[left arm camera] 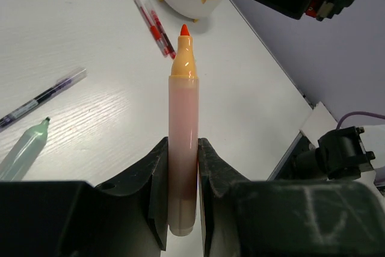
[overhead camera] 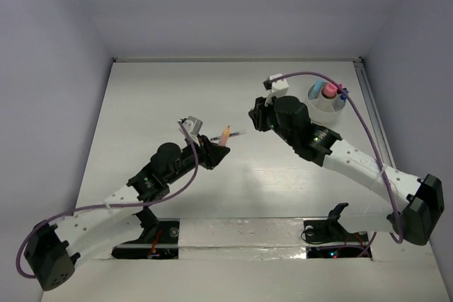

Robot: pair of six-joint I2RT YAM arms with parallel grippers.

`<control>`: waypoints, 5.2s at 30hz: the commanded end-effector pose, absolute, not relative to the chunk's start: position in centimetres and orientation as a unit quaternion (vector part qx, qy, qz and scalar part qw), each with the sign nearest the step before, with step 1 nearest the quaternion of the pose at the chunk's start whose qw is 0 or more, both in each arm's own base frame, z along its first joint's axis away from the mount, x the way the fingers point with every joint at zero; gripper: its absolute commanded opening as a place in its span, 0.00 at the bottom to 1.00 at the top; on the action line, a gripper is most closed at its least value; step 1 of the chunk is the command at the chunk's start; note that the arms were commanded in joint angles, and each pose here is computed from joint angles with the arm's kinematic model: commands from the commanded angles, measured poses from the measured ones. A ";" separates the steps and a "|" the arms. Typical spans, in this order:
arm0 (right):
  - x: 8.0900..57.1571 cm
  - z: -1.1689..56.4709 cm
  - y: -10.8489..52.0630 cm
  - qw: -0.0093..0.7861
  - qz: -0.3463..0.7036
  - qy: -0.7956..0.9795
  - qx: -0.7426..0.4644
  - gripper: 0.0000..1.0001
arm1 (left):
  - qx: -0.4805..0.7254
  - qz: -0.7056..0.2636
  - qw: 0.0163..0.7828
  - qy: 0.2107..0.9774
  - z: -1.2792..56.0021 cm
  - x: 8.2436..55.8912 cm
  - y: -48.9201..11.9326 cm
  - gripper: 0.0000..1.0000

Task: Sort the stationery into containers
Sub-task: Close the pen cap on the pen.

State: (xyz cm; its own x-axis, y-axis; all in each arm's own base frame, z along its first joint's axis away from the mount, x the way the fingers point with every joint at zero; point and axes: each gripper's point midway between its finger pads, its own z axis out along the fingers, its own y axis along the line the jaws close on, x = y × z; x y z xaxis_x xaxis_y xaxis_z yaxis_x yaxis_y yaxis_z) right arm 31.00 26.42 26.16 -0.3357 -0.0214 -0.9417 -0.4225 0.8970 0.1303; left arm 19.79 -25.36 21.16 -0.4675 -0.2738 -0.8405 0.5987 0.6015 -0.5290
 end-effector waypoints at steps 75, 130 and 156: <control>30.1 29.5 35.8 0.544 0.431 0.718 0.045 0.00 | 0.074 -0.335 0.657 0.672 23.3 25.5 -24.4 0.00; 14.1 9.0 43.4 0.274 0.410 0.864 -0.104 0.00 | 0.006 -0.290 0.714 0.637 26.9 25.8 -18.9 0.00; 12.6 8.3 43.6 0.245 0.426 0.861 -0.134 0.00 | -0.014 -0.391 0.739 0.548 34.3 23.2 -17.9 0.00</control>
